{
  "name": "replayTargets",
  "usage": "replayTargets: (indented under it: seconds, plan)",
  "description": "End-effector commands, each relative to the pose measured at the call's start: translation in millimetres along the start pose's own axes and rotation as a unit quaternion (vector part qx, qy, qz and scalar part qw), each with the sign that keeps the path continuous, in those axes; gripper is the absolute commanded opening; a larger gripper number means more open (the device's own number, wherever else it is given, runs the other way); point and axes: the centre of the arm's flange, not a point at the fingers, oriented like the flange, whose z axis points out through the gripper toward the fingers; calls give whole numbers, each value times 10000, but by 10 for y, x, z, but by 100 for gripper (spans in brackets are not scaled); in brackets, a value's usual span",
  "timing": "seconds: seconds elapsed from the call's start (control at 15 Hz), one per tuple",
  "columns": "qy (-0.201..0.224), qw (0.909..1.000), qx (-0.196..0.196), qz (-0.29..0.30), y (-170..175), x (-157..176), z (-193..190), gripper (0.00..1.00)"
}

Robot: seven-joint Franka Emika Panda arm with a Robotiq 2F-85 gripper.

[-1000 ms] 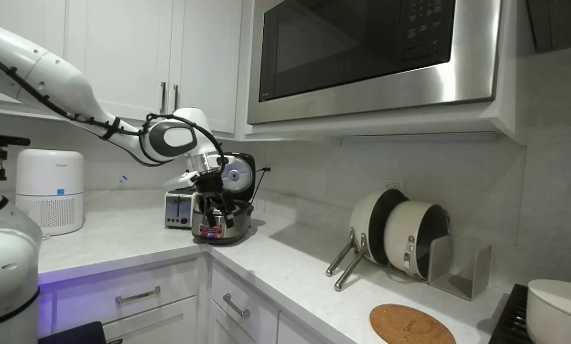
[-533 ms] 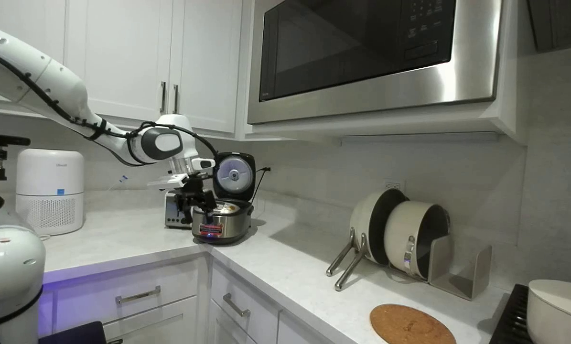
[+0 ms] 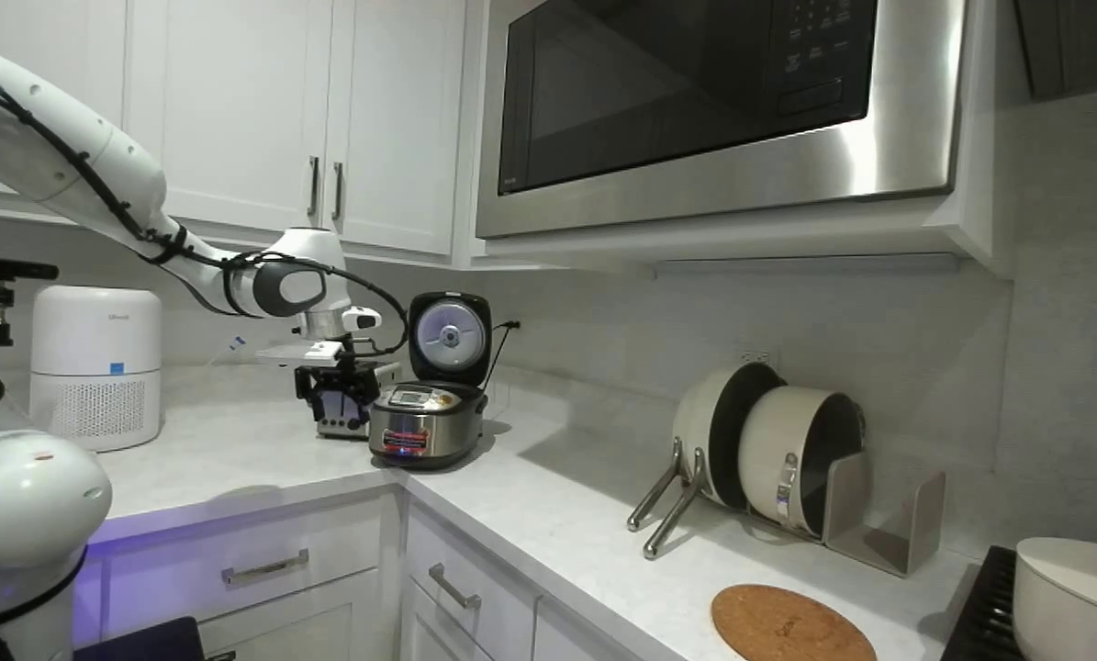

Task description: Push the black lever of the bread toaster down

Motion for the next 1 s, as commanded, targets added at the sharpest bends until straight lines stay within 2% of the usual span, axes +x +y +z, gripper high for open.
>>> replayTargets:
  seconds: [0.0, 0.33, 0.93]
  plan:
    - [180, 9986, 210, -448, -271, 163, 137, 100]
    - [317, 9953, 224, -886, -676, 440, 186, 100]
    - [750, 9861, 184, -1470, -1322, 1147, -8, 100]
